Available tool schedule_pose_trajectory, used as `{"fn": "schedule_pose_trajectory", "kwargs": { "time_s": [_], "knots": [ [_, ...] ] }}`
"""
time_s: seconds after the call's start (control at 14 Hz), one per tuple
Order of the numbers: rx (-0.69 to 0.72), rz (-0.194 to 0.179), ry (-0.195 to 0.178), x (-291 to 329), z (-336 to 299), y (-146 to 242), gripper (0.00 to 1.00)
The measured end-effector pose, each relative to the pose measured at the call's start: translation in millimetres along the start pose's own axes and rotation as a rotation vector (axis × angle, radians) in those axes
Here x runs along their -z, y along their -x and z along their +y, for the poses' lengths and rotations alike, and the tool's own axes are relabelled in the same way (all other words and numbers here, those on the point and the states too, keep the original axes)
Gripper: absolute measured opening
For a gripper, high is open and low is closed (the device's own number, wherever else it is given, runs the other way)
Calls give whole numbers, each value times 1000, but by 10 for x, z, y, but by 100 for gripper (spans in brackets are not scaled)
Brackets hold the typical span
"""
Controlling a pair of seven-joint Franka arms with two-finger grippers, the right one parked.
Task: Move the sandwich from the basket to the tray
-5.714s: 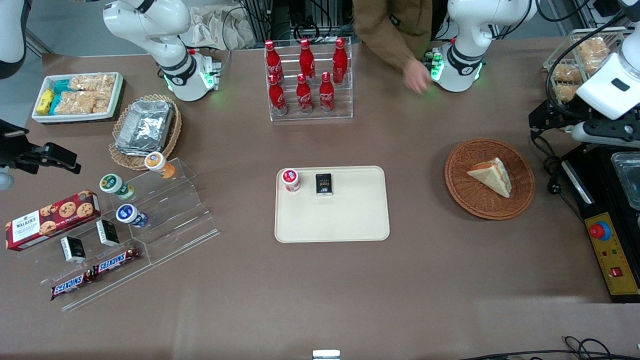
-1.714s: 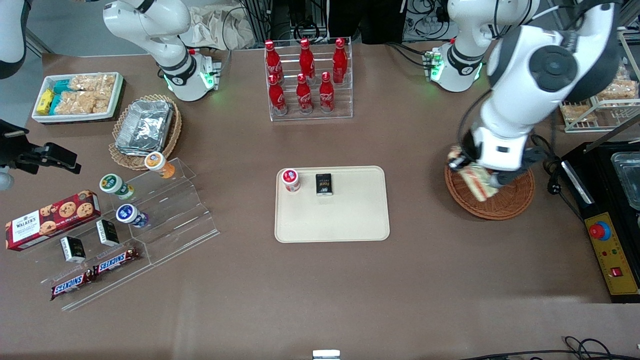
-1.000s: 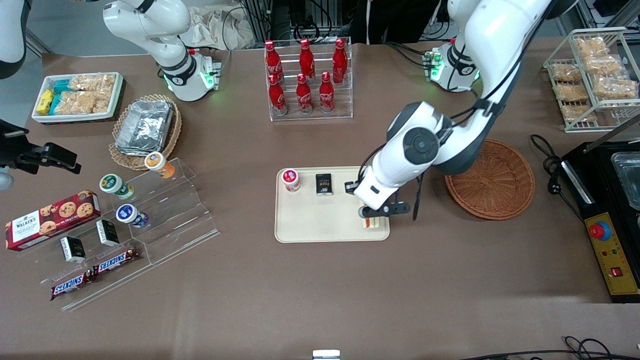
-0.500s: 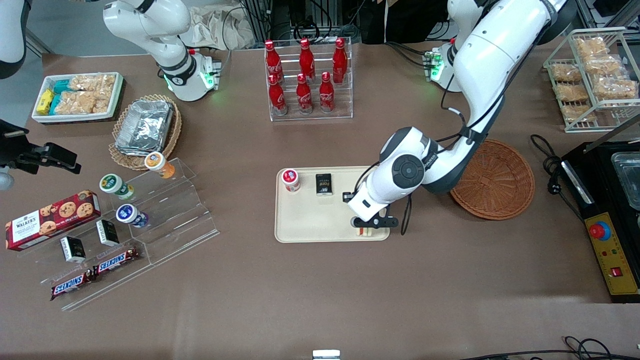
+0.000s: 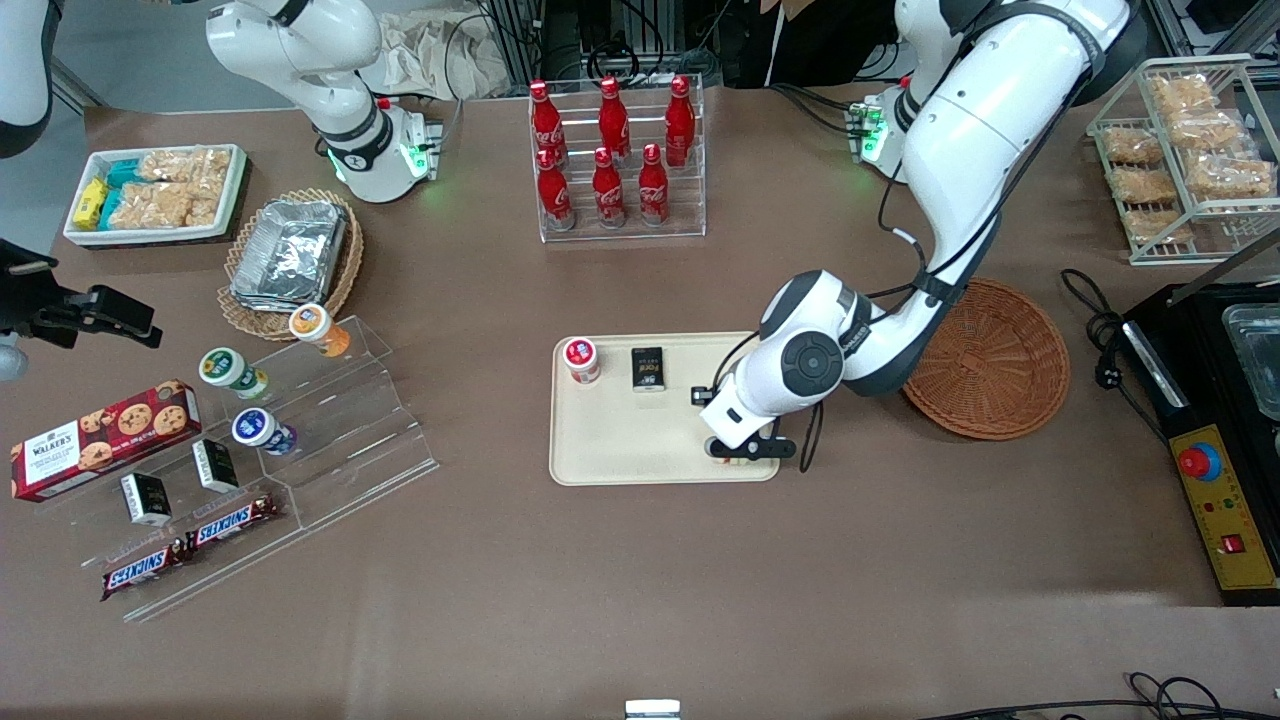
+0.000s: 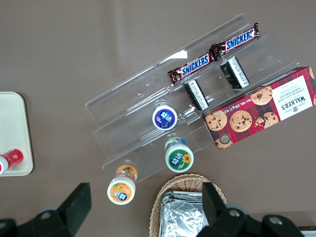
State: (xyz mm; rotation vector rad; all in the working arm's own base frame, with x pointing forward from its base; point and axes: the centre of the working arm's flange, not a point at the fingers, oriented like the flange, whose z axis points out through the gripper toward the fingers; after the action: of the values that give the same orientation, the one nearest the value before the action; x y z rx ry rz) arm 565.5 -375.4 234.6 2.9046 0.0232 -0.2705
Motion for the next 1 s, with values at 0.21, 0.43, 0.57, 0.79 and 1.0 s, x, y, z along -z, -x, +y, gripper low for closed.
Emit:
{"fn": "schedule_pose_trajectory", "kwargs": {
  "time_s": [0.21, 0.43, 0.57, 0.79, 1.0],
  "knots": [
    [1, 5, 3, 27, -6, -18, 30],
    [6, 22, 9, 147, 27, -39, 59],
    [36, 44, 13, 346, 78, -44, 79],
    [95, 59, 2, 821, 170, -49, 100],
    [136, 76, -14, 1564, 237, -46, 100]
  ]
}}
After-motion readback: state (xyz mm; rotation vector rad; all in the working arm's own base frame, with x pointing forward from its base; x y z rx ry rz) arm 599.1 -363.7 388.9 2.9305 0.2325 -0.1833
